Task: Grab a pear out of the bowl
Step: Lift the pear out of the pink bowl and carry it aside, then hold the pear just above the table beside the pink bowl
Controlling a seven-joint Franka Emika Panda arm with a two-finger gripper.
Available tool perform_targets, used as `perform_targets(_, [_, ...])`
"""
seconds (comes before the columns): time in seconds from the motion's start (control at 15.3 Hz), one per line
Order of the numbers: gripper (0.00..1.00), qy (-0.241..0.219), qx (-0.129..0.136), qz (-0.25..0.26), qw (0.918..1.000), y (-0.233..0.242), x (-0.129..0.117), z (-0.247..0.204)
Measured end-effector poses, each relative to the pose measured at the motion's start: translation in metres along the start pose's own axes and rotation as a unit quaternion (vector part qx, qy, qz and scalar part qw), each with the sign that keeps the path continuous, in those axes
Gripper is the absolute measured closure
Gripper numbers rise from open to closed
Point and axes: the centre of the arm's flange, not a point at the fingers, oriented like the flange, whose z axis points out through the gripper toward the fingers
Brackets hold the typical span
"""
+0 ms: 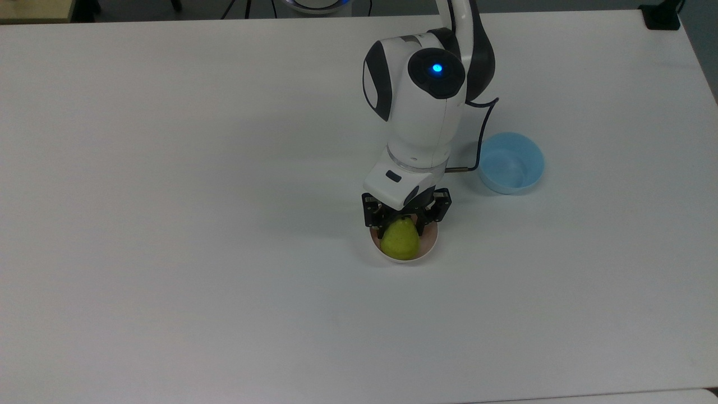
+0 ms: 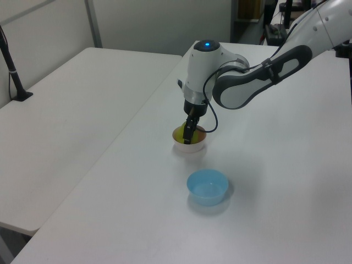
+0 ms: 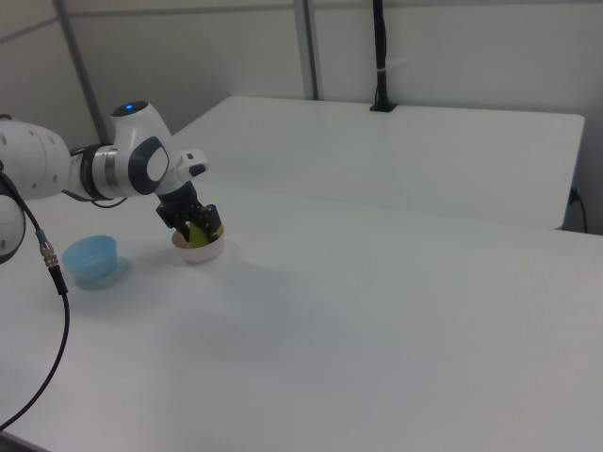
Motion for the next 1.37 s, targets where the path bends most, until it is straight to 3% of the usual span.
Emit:
perform_targets(0.39, [0.31, 0.045, 0.008, 0.008, 0.9989, 0.009, 0.017, -0.059])
perform_targets(0.65, [0.31, 0.05, 0.01, 0.019, 0.9985, 0.025, 0.015, -0.096])
perform_targets(0.98, [0.31, 0.026, -0.004, 0.062, 0.9977, 0.1, 0.004, -0.103])
perform_targets(1.37, [0.31, -0.029, -0.022, 0.082, 0.996, 0.206, -0.019, -0.079])
